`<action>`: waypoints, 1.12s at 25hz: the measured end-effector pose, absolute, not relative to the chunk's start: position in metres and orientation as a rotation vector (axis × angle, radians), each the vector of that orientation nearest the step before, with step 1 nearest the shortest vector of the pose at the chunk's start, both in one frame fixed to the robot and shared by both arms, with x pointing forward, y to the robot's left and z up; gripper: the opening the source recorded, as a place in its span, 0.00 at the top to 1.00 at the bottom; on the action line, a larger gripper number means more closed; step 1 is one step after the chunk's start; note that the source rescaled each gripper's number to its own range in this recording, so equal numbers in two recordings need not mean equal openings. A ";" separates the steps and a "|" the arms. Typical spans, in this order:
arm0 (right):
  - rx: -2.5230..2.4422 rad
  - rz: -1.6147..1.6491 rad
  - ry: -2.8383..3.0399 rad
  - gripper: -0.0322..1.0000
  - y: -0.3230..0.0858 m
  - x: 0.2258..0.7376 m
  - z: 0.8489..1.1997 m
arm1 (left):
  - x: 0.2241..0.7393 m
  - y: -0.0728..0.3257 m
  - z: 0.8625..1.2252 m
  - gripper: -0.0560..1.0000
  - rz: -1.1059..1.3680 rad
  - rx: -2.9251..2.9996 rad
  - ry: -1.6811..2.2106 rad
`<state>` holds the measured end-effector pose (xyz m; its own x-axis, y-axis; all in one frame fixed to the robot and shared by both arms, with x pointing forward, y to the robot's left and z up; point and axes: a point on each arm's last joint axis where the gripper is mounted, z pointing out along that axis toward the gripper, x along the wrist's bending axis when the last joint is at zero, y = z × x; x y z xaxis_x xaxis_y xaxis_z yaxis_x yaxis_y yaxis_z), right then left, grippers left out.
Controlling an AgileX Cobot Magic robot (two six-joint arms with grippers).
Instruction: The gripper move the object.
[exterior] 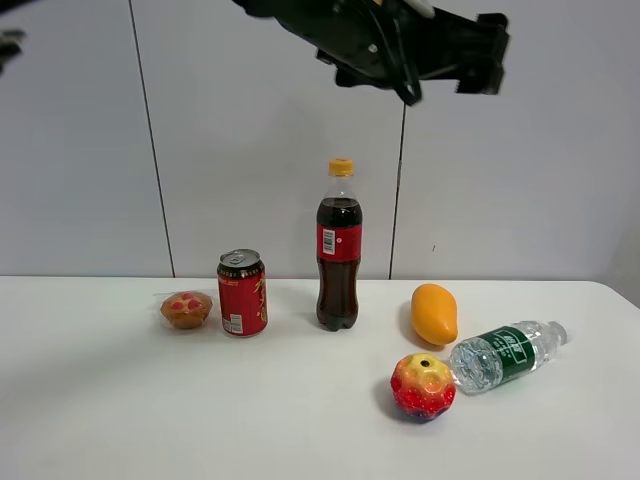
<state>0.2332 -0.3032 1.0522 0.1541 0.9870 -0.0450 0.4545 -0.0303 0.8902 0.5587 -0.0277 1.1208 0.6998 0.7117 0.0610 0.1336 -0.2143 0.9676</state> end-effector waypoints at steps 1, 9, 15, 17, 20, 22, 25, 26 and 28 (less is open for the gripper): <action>1.612 0.819 1.419 0.00 -0.303 0.233 1.052 | 0.561 -0.017 1.126 0.01 0.639 1.757 0.715; 1.612 0.819 1.419 0.00 -0.303 0.233 1.052 | 0.565 0.084 1.176 0.01 0.824 1.822 1.066; 1.612 0.819 1.419 0.00 -0.303 0.233 1.052 | 0.572 0.171 1.203 0.01 0.969 1.733 1.325; 1.612 0.819 1.419 0.00 -0.303 0.233 1.052 | 0.573 0.200 1.213 0.01 1.024 1.666 1.388; 1.612 0.819 1.419 0.00 -0.303 0.233 1.052 | 0.572 0.242 1.224 0.01 1.105 1.574 1.478; 1.612 0.819 1.419 0.00 -0.303 0.233 1.052 | 0.569 0.269 1.228 0.01 1.162 1.530 1.528; 1.612 0.819 1.419 0.00 -0.303 0.233 1.052 | 0.557 0.304 1.223 0.01 1.229 1.474 1.589; 1.612 0.819 1.419 0.00 -0.303 0.233 1.052 | 0.553 0.313 1.217 0.01 1.239 1.459 1.606; 1.612 0.819 1.419 0.00 -0.303 0.233 1.052 | 0.539 0.330 1.206 0.01 1.253 1.415 1.626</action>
